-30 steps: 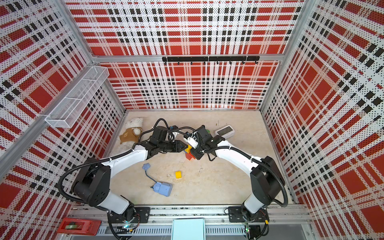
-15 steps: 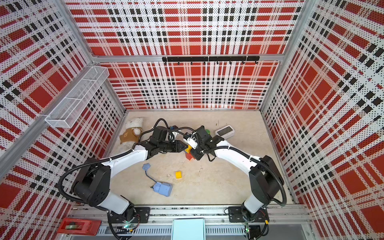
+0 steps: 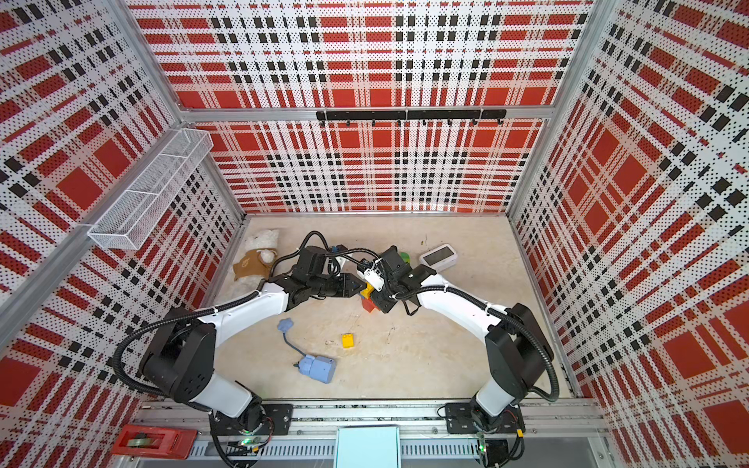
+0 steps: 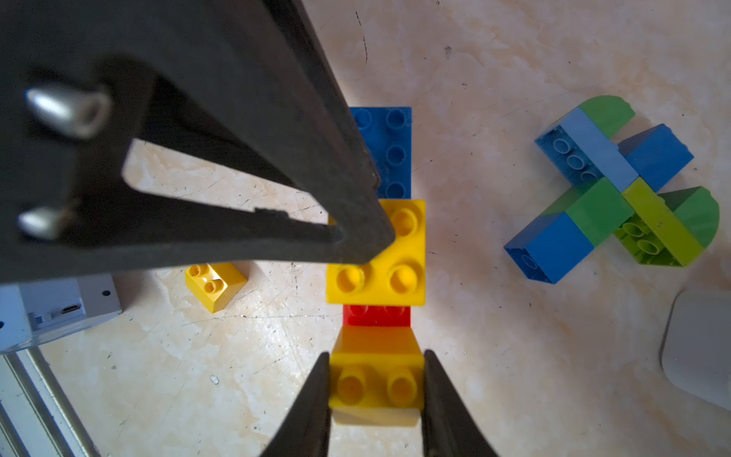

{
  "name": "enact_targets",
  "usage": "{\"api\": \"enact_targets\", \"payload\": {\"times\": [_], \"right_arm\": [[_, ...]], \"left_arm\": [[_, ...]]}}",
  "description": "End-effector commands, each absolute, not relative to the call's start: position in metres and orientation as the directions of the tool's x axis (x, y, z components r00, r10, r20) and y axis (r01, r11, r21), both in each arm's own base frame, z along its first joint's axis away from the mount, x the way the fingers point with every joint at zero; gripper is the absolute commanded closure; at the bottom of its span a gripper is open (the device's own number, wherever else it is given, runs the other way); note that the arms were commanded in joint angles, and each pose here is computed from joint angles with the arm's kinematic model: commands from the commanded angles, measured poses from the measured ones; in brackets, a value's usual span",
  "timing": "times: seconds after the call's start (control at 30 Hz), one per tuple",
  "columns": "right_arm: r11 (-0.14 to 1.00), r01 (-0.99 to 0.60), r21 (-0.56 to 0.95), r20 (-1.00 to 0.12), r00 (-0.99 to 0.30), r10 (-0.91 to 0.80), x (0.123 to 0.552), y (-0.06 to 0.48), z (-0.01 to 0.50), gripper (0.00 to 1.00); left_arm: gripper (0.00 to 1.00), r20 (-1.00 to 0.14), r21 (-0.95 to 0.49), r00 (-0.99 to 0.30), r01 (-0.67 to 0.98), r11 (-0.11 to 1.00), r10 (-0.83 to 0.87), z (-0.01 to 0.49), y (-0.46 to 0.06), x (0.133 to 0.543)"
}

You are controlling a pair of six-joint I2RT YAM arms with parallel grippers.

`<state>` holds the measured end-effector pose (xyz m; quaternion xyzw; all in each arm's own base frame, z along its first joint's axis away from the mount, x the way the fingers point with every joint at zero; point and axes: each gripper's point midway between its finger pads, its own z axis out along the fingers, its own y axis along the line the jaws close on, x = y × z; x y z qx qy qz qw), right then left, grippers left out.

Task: Assemble a fork with lego
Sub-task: Assemble the lego brick with the lego brick.

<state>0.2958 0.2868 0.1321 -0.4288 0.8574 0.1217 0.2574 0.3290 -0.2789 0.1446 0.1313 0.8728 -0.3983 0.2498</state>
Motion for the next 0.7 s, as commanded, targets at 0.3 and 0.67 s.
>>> {"api": "enact_targets", "payload": {"times": [0.3,0.67], "right_arm": [[0.582,-0.812,-0.051,-0.458,-0.499,-0.736,0.287,0.277,0.098,1.00],[0.604,-0.797,-0.022,-0.526,-0.504,-0.685,0.290,0.285,0.116,0.73]], "left_arm": [[0.71,-0.476,-0.620,-0.878,0.368,0.693,0.040,0.119,-0.268,0.321],[0.71,-0.476,-0.621,-0.879,0.369,0.691,0.041,0.118,-0.268,0.321]]}}
